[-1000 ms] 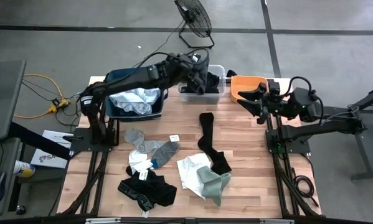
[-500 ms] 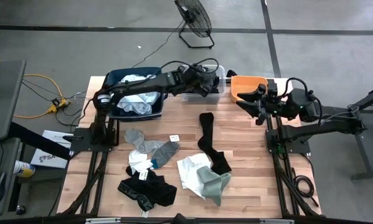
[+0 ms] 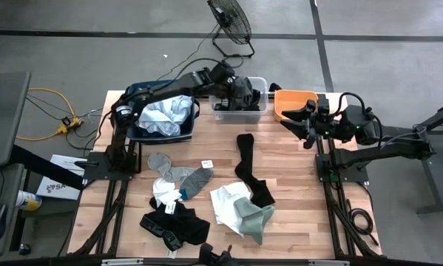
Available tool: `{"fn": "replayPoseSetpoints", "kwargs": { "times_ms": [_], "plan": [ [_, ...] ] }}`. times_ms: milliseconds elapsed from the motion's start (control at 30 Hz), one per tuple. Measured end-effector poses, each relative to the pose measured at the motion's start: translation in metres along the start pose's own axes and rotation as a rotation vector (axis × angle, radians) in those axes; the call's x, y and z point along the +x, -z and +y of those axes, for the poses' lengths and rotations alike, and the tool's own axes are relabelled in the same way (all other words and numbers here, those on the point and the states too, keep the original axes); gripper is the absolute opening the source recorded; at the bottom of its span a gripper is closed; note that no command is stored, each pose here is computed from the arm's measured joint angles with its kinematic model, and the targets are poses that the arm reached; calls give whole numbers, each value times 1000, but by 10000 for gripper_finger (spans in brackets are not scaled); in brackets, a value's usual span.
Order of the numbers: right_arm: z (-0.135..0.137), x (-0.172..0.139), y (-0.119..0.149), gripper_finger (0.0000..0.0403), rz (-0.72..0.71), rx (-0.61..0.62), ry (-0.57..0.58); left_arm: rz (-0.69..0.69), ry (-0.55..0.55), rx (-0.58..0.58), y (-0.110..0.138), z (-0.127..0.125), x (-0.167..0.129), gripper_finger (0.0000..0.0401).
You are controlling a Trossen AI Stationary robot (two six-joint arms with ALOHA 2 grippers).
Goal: Pick & Place Cloths
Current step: Put the gray boxer short into the transparent bin
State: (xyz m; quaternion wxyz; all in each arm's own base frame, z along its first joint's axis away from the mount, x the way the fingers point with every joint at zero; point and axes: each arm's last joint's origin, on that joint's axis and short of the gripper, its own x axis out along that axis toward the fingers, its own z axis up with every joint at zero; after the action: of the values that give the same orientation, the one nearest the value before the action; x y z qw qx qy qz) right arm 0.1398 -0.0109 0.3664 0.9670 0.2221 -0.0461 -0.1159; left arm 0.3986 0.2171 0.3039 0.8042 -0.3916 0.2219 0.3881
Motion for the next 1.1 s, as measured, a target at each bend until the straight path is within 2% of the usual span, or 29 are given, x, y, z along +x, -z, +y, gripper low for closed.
{"fn": "replayPoseSetpoints", "kwargs": {
  "times_ms": [267,533,667,900,1000,1100],
  "plan": [
    [-2,0,0,210,-20,-11,69,72,-6,-44,4,7,14,0],
    [-4,0,3,210,5,-19,88,76,-4,-25,8,5,21,13],
    [-4,0,4,210,13,-15,92,70,8,2,8,4,21,61],
    [-4,0,4,210,13,-12,91,111,65,79,9,3,21,192],
    [-4,0,3,210,12,-11,91,116,88,81,6,1,15,243],
    [-4,0,3,210,12,-10,91,92,112,96,1,-2,2,276]
  ]
}}
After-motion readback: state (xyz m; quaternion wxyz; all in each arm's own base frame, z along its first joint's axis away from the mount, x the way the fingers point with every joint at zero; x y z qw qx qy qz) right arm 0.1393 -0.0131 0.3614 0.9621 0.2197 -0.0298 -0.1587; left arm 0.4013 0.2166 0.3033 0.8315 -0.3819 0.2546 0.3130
